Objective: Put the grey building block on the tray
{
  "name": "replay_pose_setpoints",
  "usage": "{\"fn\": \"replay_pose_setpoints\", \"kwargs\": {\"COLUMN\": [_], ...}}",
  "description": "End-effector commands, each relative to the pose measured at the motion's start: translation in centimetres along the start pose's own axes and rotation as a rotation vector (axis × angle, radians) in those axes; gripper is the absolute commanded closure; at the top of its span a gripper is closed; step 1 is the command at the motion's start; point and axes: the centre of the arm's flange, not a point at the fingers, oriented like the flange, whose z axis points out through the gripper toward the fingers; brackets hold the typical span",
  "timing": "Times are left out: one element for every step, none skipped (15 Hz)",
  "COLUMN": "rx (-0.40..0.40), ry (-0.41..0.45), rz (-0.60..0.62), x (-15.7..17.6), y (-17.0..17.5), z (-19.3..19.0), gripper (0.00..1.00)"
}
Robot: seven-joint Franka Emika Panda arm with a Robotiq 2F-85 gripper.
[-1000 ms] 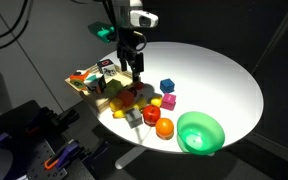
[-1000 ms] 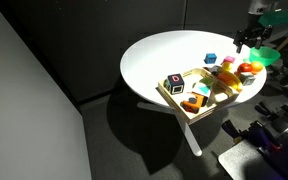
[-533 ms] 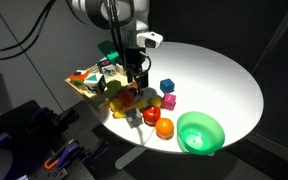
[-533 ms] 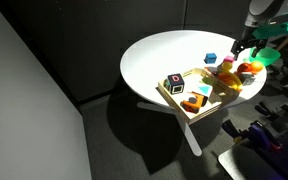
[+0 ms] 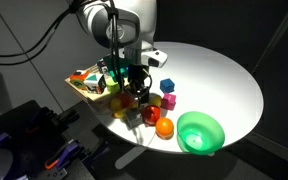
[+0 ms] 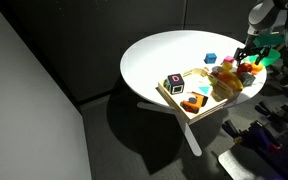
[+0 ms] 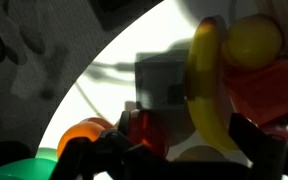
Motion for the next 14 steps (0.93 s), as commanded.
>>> {"fn": "replay_pose_setpoints", "kwargs": {"rx": [0.026,0.031,0.037,0.040,0.043,0.044,0.046,0.047,0.047,0.046,0.046,0.044,0.044,0.043], "ry": [0.002,0.003,0.011,0.017,0.028,0.038,0.048,0.056,0.066,0.071,0.078,0.083,0.087,0.090], "rz": [0.044,0.046,0.044,0.042,0.038,0.031,0.023,0.014,0.005,-0.004,-0.015,-0.021,-0.026,-0.034], "x": [-0.3,-0.3,-0.5,-0.6,-0.7,-0.9,-1.1,-1.3,-1.5,-1.7,-1.9,-2.0,-2.1,-2.2], "y": [1.1,1.3,1.5,1.6,1.7,1.8,1.8,1.8,1.8,1.8,1.9,1.9,1.9,1.9], "z": [0.7,0.9,1.1,1.3,1.5,1.8,2.0,2.4,2.6,3.0,3.3,3.5,3.8,4.0], "gripper": [0.00,0.00,0.00,0.00,0.00,0.00,0.00,0.00,0.00,0.00,0.00,0.00,0.00,0.00]}}
